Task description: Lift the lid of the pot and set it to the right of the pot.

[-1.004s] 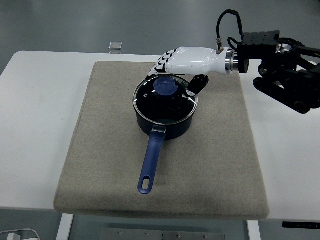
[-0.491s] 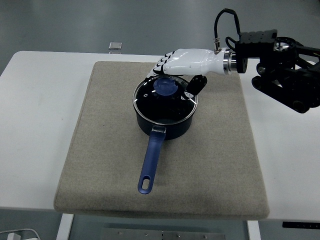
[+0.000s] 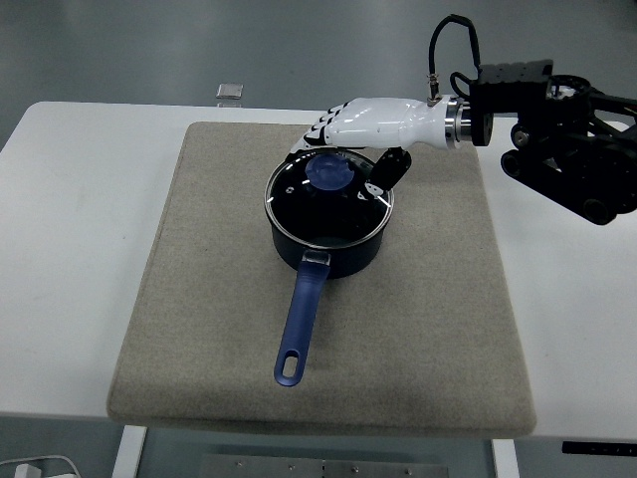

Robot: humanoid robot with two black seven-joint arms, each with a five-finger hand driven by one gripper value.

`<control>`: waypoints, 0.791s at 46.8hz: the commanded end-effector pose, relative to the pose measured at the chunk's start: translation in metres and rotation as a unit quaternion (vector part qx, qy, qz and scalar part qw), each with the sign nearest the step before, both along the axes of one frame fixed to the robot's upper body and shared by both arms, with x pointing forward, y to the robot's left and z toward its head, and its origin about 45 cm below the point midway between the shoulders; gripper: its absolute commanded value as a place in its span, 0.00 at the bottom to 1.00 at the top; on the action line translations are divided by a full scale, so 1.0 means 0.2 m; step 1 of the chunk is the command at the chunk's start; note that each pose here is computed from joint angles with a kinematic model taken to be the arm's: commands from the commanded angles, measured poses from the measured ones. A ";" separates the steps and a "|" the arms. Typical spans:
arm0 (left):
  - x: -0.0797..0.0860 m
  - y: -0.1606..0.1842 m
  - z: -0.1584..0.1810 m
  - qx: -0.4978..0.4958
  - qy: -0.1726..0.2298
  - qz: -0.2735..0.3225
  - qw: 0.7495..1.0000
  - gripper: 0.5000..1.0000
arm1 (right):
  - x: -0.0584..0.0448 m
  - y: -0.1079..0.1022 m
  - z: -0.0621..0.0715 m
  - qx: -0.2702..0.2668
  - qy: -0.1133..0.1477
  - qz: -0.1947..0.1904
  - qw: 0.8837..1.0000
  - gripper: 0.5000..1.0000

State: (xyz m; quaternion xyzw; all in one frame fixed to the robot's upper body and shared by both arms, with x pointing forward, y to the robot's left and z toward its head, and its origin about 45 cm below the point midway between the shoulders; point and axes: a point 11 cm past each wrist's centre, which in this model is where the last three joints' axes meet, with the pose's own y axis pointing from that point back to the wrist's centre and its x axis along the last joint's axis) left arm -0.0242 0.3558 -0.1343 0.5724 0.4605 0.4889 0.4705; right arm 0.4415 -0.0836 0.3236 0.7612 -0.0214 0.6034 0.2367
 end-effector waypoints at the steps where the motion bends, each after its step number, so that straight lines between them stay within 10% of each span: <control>1: 0.00 0.00 0.00 0.000 0.000 0.000 1.000 1.00 | 0.00 0.00 -0.01 0.000 -0.007 0.002 1.000 0.79; 37: 0.00 0.00 0.00 0.000 0.000 0.001 1.000 1.00 | -0.01 0.02 -0.01 -0.005 -0.043 0.016 0.999 0.79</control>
